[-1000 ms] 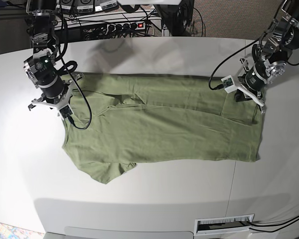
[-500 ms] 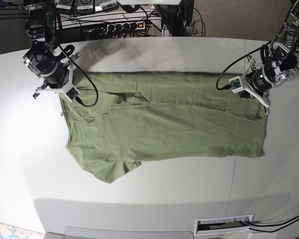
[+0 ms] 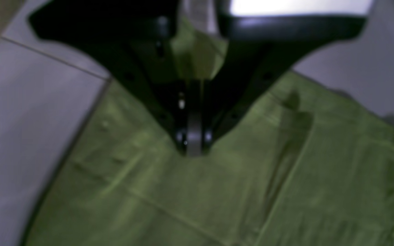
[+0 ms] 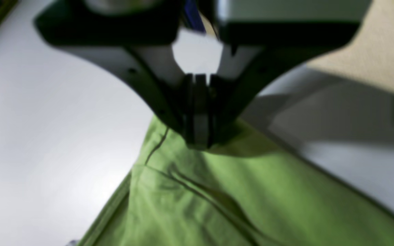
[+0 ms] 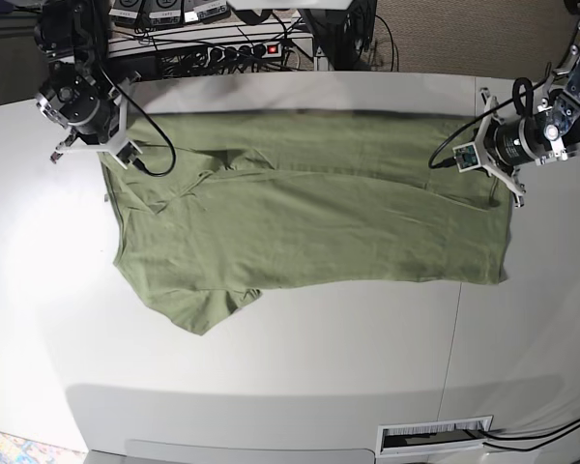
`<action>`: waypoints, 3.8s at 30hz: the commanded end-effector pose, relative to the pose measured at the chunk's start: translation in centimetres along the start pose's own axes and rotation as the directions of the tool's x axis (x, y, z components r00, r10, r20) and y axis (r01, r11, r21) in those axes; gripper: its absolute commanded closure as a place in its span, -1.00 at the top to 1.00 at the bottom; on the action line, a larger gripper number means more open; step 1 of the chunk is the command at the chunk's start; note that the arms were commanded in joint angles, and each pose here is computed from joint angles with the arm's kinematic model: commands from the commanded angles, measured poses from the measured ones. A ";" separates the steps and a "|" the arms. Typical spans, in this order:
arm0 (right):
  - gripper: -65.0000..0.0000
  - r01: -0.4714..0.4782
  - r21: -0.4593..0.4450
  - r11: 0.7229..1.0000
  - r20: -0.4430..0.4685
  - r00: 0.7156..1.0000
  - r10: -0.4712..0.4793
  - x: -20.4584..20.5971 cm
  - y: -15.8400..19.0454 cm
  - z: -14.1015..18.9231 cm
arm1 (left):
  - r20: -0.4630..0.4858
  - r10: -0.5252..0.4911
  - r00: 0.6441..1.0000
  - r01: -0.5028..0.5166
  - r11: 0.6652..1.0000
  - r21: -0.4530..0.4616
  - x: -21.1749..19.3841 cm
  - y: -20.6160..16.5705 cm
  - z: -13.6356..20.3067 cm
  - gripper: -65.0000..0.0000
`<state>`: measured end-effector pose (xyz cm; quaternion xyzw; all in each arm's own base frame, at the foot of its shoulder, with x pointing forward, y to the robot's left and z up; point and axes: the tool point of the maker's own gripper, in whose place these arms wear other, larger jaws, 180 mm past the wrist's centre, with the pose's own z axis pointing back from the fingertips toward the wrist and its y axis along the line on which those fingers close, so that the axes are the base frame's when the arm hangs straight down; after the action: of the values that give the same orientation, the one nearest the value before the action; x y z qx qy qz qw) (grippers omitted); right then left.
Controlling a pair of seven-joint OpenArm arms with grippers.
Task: Fold the T-shirt properly
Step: 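Fold the held edge over toward the shirt's middle with both grippers, then release and move both grippers to the shirt's opposite long edge, then grasp the opposite edge, right near the sleeve, left at the hem corner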
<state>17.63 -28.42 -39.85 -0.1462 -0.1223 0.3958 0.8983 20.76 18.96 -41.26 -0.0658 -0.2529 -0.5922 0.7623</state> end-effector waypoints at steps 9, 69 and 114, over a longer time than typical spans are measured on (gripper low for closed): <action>-1.00 -0.076 0.054 0.996 -0.112 0.990 0.082 -3.3 2.7 1.5 | -0.096 -0.109 0.989 0.089 0.978 -0.188 -2.0 -7.2 1.1 -1.00; -0.61 0.127 -0.145 0.981 0.328 0.942 -0.073 4.1 -5.1 7.4 | 0.254 0.603 0.757 -0.634 0.771 0.058 -1.7 16.5 0.7 -0.17; -0.23 0.407 -0.011 0.914 0.569 0.754 -0.329 15.3 -19.8 1.0 | 0.136 0.384 0.913 -0.386 0.922 -0.012 4.6 13.6 5.2 -1.00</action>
<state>39.35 -29.01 -32.82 -0.0469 -0.3964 0.2291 0.8878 31.56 20.49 -33.59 -0.1569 -0.2692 -0.4229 0.8509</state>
